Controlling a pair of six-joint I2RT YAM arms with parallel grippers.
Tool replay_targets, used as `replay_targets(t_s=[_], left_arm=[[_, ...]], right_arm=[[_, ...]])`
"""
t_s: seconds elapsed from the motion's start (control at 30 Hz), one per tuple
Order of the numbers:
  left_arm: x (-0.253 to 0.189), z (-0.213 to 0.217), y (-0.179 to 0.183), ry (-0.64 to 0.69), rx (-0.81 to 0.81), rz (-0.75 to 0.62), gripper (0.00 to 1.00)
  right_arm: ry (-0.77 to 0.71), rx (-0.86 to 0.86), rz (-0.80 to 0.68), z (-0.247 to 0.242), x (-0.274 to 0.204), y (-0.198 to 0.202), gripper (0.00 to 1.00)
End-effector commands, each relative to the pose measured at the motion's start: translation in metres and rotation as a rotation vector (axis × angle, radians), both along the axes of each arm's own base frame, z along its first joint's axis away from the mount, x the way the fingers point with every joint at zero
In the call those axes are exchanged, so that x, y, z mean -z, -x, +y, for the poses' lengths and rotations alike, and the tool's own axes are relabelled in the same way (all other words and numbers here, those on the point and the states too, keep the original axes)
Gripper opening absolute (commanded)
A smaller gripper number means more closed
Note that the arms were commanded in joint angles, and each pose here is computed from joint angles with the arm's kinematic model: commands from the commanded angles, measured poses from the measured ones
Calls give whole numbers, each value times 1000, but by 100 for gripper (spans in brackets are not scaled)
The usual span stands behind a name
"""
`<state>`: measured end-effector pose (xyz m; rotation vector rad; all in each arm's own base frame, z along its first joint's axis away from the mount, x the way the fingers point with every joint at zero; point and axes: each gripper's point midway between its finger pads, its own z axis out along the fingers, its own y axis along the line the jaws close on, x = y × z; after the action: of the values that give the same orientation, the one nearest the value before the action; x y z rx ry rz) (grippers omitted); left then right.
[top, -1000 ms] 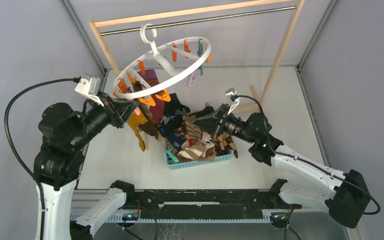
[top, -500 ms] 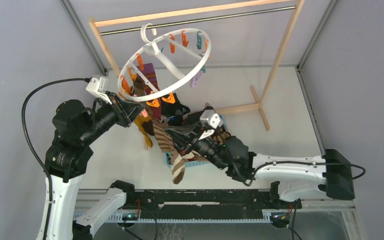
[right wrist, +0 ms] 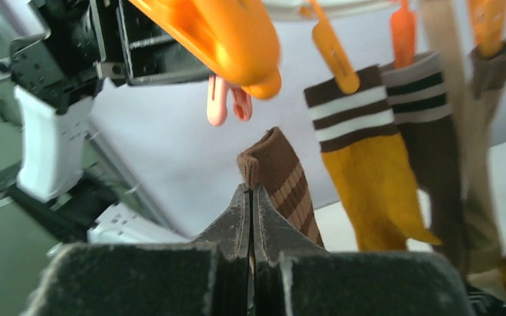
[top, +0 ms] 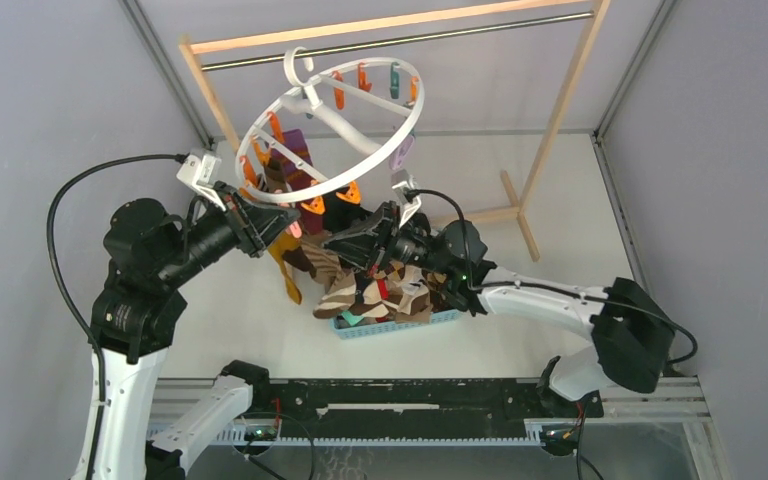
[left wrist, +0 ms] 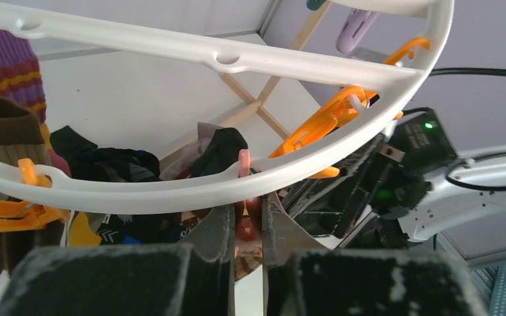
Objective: Clip the socks to the hanger
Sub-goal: Clamp the sock onto the hanger.
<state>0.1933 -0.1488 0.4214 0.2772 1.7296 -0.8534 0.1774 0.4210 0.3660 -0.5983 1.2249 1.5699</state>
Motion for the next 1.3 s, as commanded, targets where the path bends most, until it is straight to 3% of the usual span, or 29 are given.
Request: replay_targets(t_s=[0.0,0.2,0.7,1.27], left_arm=[[-13,-13,13,26,107,-46,0],[-18,-21,22,38,178,-52,0],[-19,-30,29,58,256,-30,0],[-16,-33,35,45,295,-25,0]], right_arm=[[-119,-378,19,-9,-36,48,0],[-152,-487,48,-12,-38,48,0],[-243,-436,148,-9,-44,14,0],[-275,-433,170,-7,-47,2,0]])
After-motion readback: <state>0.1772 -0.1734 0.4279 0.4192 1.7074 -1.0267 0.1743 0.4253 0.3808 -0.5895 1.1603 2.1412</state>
